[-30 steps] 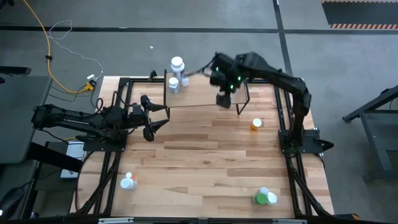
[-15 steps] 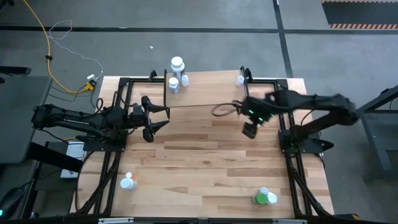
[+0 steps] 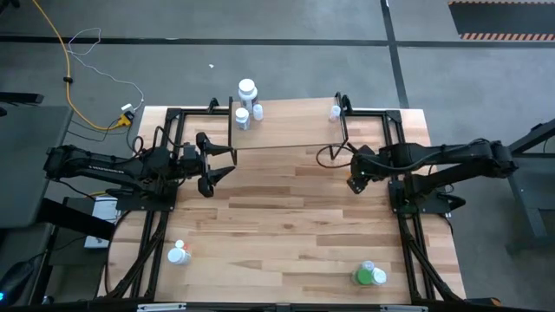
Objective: Pick and place medicine bottles onto shelf by color
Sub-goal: Put the orange pill bottle on the shelf
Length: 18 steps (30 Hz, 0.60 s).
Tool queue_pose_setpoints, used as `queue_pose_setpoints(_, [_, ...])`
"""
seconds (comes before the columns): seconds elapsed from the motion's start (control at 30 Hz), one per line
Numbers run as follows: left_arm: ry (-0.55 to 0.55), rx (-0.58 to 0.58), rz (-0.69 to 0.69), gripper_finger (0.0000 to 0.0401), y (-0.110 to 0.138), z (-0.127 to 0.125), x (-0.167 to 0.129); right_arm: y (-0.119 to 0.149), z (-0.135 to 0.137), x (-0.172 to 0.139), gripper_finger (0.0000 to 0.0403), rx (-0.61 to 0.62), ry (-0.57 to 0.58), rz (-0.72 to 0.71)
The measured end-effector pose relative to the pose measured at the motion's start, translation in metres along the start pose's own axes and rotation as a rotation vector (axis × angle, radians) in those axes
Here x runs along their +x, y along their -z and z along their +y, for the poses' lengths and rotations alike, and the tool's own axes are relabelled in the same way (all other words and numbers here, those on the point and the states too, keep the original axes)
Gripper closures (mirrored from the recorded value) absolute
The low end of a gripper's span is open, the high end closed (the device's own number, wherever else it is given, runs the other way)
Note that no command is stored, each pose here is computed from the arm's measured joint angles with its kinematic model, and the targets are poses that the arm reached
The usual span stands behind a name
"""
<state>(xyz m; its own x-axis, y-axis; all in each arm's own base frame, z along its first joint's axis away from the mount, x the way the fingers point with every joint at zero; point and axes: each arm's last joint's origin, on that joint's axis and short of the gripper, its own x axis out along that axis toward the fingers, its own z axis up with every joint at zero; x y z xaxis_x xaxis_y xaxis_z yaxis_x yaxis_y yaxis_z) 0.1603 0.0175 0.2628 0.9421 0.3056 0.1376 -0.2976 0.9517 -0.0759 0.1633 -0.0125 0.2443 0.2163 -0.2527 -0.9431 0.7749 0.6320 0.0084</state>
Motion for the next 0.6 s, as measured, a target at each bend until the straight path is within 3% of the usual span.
queue_pose_setpoints(0.43, [0.005,-0.004,0.003,0.0114,0.0,0.0,0.0,-0.019,-0.009,0.019,0.0132,0.078,0.052,0.037])
queue_pose_setpoints(0.6, [0.027,-0.008,0.001,0.0114,0.0,-0.001,0.0,-0.024,-0.012,0.038,0.0132,0.021,0.095,0.095])
